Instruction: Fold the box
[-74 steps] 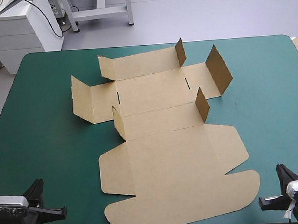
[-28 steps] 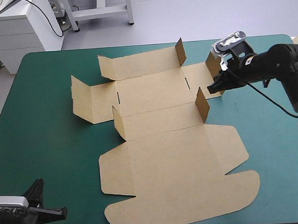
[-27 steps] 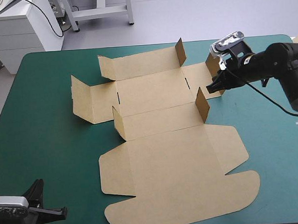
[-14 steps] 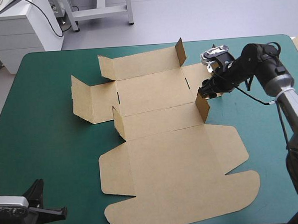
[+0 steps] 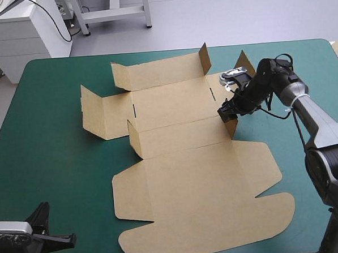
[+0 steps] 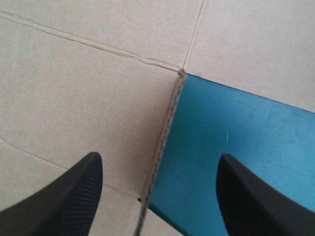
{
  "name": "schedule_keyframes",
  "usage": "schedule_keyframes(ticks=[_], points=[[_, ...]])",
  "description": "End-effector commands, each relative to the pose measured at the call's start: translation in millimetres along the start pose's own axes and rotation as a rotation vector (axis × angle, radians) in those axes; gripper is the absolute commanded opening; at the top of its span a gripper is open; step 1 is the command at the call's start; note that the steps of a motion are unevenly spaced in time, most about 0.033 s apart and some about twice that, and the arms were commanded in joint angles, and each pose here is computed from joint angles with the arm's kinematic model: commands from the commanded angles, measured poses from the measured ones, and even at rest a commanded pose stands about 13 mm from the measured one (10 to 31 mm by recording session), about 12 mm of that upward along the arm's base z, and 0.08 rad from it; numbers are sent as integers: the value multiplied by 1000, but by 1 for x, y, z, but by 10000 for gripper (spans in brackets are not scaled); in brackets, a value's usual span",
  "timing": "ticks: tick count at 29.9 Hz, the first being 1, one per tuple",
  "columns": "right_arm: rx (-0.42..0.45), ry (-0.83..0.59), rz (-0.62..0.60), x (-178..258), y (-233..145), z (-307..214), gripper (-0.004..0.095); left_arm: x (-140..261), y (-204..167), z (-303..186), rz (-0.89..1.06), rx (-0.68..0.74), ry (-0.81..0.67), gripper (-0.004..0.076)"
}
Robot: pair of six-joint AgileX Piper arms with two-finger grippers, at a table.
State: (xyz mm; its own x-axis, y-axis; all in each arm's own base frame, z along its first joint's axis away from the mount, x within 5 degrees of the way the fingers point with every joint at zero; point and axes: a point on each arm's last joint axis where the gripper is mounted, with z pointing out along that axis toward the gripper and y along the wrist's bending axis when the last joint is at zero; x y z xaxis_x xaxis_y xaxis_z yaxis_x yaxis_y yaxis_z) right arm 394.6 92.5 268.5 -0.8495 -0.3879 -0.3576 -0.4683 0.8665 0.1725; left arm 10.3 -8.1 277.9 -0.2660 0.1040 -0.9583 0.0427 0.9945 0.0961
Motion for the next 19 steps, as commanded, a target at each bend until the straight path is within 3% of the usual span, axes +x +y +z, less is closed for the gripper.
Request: schedule_keyframes(ticks=[1, 3, 5, 10, 15, 19], points=[[6, -89, -28, -10, 14, -21, 592, -12, 1, -6, -12, -1, -103, -8], [2, -87, -24, -11, 17, -18, 535, -12, 1, -6, -12, -1, -103, -8], [16, -81, -13, -11, 17, -17, 418, -12, 1, -6, -12, -1, -103, -8], [56, -49, -29, -8, 15, -17, -23, -12, 1, -6, -12, -1, -103, -8], [101, -16, -82, -6, 11, -17, -21, -12, 1, -6, -15, -2, -102, -8], [123, -37, -204, -12, 12, -26, -20, -12, 1, -6, -15, -2, -102, -8]])
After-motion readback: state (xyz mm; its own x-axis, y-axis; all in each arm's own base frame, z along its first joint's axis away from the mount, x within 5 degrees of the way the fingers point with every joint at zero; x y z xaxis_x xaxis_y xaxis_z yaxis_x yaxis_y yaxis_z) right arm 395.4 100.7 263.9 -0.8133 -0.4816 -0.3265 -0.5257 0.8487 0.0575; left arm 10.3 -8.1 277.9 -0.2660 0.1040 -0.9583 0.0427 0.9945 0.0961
